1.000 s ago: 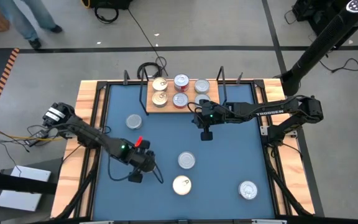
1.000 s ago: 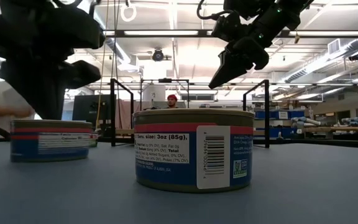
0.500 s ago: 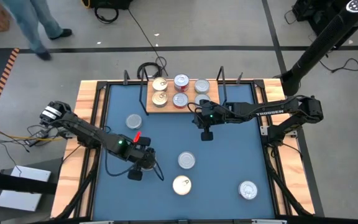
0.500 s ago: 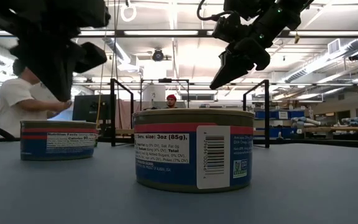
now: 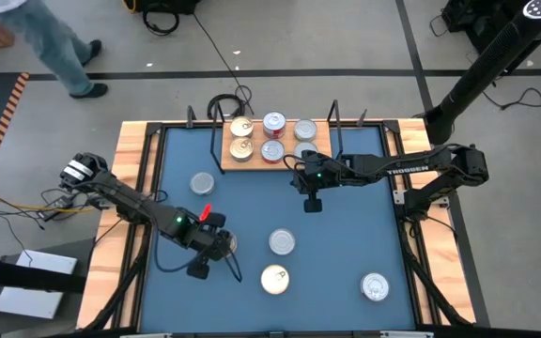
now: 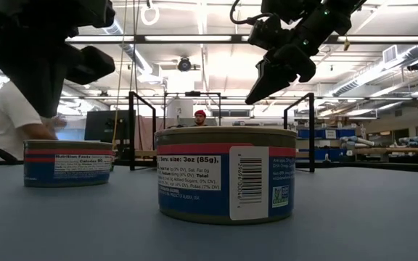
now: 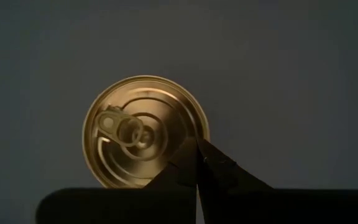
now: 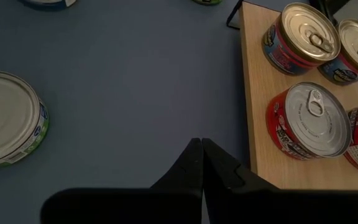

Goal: Stack canned seafood by type on shelf
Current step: Stack the left blue tuna can on the top blue tuna can on the shelf

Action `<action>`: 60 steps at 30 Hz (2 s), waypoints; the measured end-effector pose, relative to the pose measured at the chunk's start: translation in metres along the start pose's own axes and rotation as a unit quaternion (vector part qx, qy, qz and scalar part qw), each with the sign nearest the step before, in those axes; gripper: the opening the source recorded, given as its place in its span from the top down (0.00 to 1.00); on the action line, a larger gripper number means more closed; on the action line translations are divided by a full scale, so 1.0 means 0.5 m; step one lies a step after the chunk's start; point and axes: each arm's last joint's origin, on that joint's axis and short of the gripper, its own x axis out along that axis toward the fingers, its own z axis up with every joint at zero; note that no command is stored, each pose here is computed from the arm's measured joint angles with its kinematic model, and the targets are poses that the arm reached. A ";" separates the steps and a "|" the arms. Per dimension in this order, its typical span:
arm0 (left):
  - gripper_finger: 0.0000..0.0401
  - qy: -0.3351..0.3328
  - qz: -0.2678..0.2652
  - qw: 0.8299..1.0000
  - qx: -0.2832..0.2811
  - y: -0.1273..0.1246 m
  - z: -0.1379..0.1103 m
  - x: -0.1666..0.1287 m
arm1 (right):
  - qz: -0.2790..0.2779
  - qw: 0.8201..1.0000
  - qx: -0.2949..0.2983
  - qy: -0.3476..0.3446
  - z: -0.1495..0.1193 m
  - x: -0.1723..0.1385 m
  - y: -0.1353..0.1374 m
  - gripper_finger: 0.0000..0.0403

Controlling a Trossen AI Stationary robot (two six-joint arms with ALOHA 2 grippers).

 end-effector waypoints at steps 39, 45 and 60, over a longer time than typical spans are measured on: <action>0.80 0.026 0.009 0.999 0.046 -0.042 -0.009 0.029 | 0.001 1.000 0.000 0.002 -0.001 0.000 0.000 0.98; 0.80 0.035 0.022 0.997 0.059 -0.040 -0.015 0.032 | 0.001 1.000 0.005 0.002 -0.001 0.000 0.001 0.98; 0.80 0.062 0.053 0.992 0.095 -0.043 -0.017 0.062 | 0.003 1.000 0.007 0.003 -0.001 0.000 0.001 0.98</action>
